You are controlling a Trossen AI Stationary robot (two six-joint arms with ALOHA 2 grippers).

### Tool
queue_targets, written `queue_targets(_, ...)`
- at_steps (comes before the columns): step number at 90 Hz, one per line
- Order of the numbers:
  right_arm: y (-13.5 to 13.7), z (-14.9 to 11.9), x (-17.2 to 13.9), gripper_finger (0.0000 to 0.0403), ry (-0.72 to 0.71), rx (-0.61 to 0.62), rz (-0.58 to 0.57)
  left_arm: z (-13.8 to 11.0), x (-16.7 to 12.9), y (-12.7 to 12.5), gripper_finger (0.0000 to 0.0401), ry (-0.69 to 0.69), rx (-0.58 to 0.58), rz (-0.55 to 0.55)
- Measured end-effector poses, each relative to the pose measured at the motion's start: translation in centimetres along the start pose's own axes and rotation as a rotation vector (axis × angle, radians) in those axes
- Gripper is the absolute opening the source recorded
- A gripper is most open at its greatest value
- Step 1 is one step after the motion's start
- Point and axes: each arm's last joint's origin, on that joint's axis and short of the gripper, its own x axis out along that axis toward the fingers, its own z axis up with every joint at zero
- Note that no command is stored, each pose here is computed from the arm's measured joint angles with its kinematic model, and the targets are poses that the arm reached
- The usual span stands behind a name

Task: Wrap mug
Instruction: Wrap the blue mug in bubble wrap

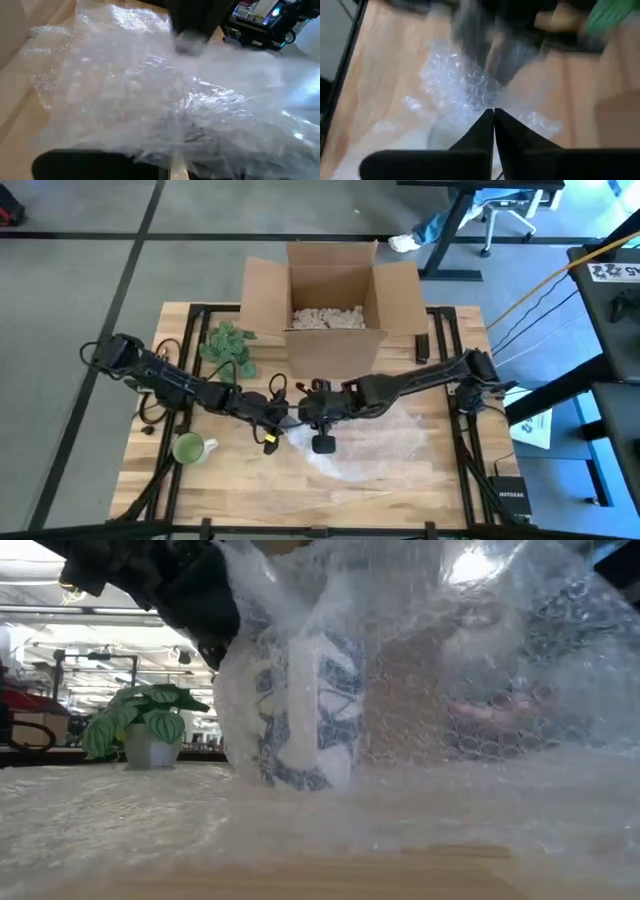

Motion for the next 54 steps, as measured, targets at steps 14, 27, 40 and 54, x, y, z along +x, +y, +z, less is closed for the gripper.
queue_targets(14,0.5,0.8,0.2,0.0,-0.083,-0.04,0.049,0.1,0.0,0.2,0.0013,-0.001,-0.005,0.006)
queue_targets(27,0.4,0.0,1.1,0.0,-0.022,-0.038,0.034,0.1,0.0,0.2,0.0013,-0.007,-0.003,0.004)
queue_targets(40,0.5,-0.1,2.6,0.0,-0.041,-0.052,0.044,0.2,0.0,0.3,0.0013,-0.01,-0.005,0.007)
queue_targets(54,0.6,-0.9,3.7,0.0,0.025,-0.049,0.052,0.2,0.0,0.4,0.0013,-0.011,-0.009,0.012)
